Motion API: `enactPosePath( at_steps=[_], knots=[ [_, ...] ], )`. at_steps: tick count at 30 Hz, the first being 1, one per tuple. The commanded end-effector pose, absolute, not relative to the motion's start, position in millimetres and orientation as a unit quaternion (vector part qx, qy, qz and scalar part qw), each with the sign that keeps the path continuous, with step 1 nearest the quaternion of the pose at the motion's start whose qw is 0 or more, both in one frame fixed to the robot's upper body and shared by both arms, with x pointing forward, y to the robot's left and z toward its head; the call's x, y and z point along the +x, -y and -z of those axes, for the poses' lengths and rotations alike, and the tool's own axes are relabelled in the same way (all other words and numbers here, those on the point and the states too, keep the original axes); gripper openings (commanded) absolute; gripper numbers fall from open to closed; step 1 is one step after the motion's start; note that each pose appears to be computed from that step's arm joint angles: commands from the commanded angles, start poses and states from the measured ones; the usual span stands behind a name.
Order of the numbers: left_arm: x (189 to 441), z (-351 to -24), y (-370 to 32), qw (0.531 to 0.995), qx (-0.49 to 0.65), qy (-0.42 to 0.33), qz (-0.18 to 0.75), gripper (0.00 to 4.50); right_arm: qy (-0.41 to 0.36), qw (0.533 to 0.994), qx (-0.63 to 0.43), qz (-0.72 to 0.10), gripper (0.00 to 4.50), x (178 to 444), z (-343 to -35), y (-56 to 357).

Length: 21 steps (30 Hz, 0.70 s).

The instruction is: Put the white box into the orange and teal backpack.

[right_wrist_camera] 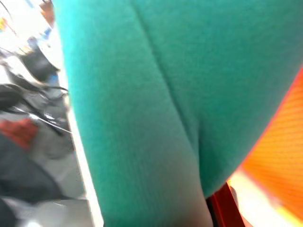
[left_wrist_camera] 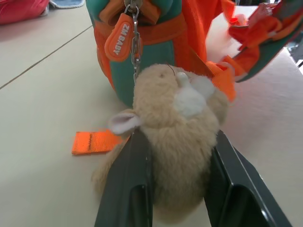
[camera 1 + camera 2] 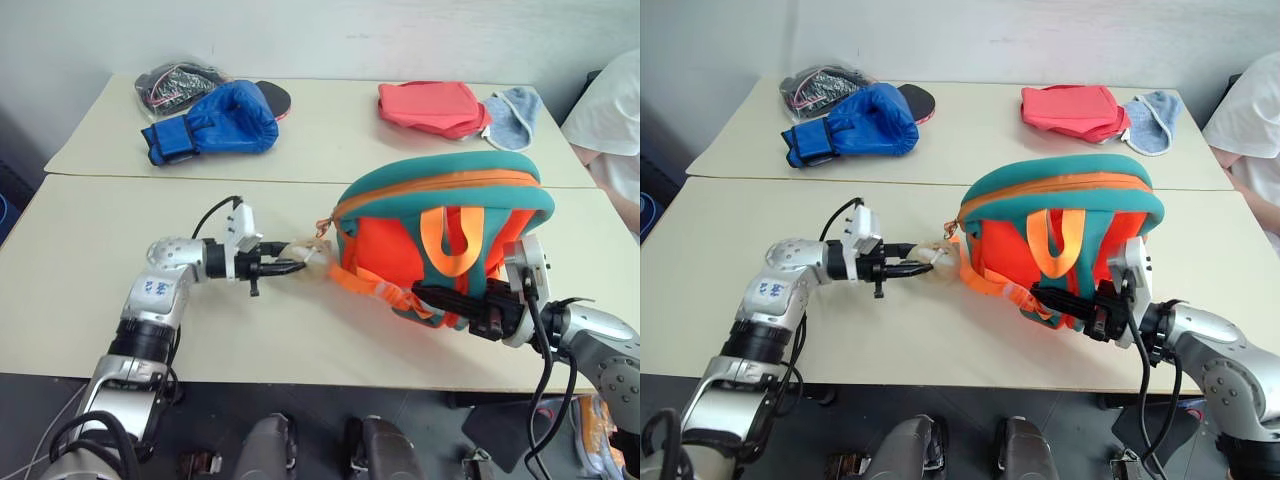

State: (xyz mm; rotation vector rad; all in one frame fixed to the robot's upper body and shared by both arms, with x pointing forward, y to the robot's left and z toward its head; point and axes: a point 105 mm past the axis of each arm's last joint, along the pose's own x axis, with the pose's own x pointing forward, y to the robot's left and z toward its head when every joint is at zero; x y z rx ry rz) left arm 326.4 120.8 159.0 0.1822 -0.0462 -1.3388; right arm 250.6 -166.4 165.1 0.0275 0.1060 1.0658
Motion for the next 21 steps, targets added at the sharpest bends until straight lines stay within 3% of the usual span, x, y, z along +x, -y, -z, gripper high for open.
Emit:
enactPosePath(
  at_steps=[1, 7, 12, 16, 21],
  knots=[
    [312.1, -177.1, -151.2, 0.793, 0.083, 0.042, 0.602, 2.55, -0.011, 0.857, -0.076, -0.509, 0.7, 246.3, -165.9, 179.4],
    [287.4, -163.8, -219.0, 0.847, 0.135, -0.034, 0.514, 4.4, 0.006, 0.874, -0.173, -0.454, 2.68, 240.8, -172.7, 225.1],
    [250.2, -151.8, -240.9, 0.857, 0.202, -0.038, 0.472, 4.5, -0.05, 0.885, -0.224, -0.404, 4.4, 231.1, -171.9, 286.8],
    [235.3, -139.5, -252.9, 0.873, 0.21, -0.055, 0.437, 4.5, -0.057, 0.894, -0.26, -0.361, 4.46, 237.2, -172.8, 326.2],
    [234.5, -138.6, -247.1, 0.881, 0.22, -0.042, 0.417, 4.5, -0.055, 0.878, -0.274, -0.388, 4.46, 245.1, -157.8, 317.2]
  ],
)
